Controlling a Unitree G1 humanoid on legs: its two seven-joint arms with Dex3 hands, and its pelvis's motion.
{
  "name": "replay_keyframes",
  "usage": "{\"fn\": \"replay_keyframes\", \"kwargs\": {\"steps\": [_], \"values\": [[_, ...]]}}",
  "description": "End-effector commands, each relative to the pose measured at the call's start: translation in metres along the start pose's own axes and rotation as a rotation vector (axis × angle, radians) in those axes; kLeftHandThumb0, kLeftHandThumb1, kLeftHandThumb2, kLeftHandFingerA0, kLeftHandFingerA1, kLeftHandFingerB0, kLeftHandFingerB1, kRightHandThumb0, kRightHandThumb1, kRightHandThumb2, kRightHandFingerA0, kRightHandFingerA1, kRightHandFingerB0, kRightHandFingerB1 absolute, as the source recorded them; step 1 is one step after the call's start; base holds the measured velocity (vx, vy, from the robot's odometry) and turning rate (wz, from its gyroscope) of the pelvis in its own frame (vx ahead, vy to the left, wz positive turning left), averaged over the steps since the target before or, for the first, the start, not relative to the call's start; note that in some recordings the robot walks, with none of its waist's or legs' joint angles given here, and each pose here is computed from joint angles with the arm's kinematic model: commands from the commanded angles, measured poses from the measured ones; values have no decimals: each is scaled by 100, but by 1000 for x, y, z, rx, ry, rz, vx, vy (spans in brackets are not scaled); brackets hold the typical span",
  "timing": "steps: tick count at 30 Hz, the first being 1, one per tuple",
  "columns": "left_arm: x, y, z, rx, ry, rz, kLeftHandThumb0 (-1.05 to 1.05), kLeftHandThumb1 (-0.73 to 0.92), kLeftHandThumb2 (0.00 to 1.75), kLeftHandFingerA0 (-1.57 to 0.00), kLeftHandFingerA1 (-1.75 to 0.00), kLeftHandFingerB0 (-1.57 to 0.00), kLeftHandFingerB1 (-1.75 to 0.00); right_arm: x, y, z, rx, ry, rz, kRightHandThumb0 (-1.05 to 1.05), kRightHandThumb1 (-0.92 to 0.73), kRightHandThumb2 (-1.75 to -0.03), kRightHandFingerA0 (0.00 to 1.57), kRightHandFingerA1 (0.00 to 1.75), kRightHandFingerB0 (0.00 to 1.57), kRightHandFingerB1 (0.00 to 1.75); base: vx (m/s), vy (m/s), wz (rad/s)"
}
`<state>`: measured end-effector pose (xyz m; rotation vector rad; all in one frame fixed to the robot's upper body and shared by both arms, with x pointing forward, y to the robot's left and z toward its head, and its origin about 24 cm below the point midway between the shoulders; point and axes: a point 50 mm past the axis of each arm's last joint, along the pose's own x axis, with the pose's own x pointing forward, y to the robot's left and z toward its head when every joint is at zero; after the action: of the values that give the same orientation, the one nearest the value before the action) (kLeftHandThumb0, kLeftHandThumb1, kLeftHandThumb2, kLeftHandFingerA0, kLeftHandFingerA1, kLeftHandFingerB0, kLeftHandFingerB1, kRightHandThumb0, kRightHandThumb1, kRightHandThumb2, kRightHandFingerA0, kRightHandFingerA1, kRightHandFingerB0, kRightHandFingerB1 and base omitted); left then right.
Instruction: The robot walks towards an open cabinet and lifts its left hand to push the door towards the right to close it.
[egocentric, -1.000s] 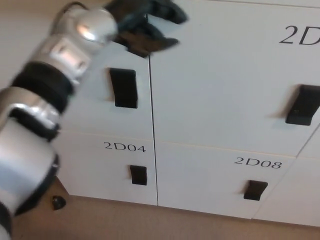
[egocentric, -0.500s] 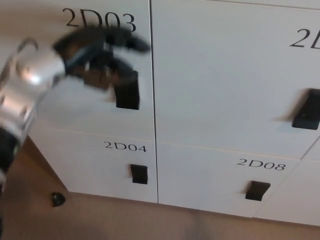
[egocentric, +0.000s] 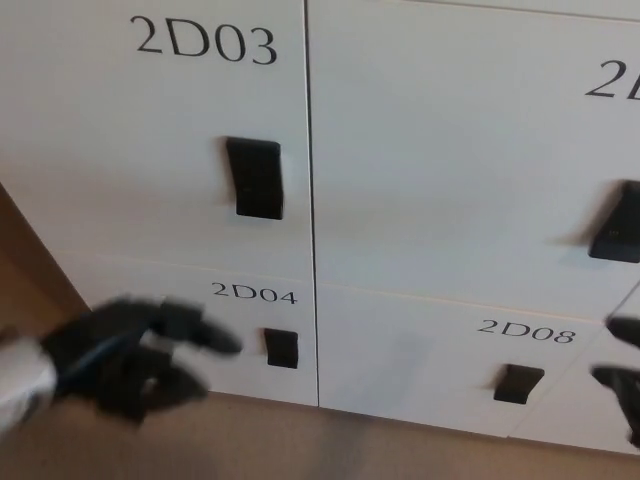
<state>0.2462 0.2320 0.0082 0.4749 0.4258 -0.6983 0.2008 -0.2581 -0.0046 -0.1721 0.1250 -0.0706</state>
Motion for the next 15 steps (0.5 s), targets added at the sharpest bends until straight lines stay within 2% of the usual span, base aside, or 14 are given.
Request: {"fn": "replay_keyframes", "kwargs": {"steps": [1, 2, 7, 10, 11, 13, 15], "values": [[-81, -13, -82, -468, 68, 386, -39, 51, 90, -65, -63, -48, -56, 45, 20, 4, -95, 223, 45, -2, -80, -63, 67, 61, 50, 56, 12, 0, 6], [-73, -1, -84, -470, 83, 465, -42, 62, 59, -68, -44, -56, -41, 46, 19, 1, -85, 233, 37, -2, -82, -64, 66, 60, 48, 55, 0, 0, 0], [-57, 26, -85, -540, 104, 639, -41, 63, 59, -67, -43, -56, -40, 48, 18, -9, -59, 259, 18, -3, -82, -64, 67, 60, 49, 55, 1, 0, 2], [-50, 35, -91, -572, 122, 743, -37, 66, 60, -66, -45, -56, -43, 48, 17, -14, -116, 273, 9, -3, -78, -62, 68, 59, 50, 55, 0, 0, 0], [-47, 36, -93, -534, 150, 761, -32, 67, 59, -61, -45, -55, -43, 52, 13, -11, -149, 268, -2, -1, -77, -62, 68, 59, 51, 55, 0, 0, 0], [-44, 36, -94, -482, 180, 770, -32, 67, 59, -61, -45, -55, -43, 56, 8, -7, -181, 260, -16, -1, -77, -62, 68, 59, 51, 55, 0, 0, 0], [-48, 30, -99, -457, 179, 744, -35, 65, 59, -62, -43, -55, -42, 59, 3, -1, -102, 249, -47, -5, -76, -62, 67, 61, 50, 56, 0, 0, 0]]}}
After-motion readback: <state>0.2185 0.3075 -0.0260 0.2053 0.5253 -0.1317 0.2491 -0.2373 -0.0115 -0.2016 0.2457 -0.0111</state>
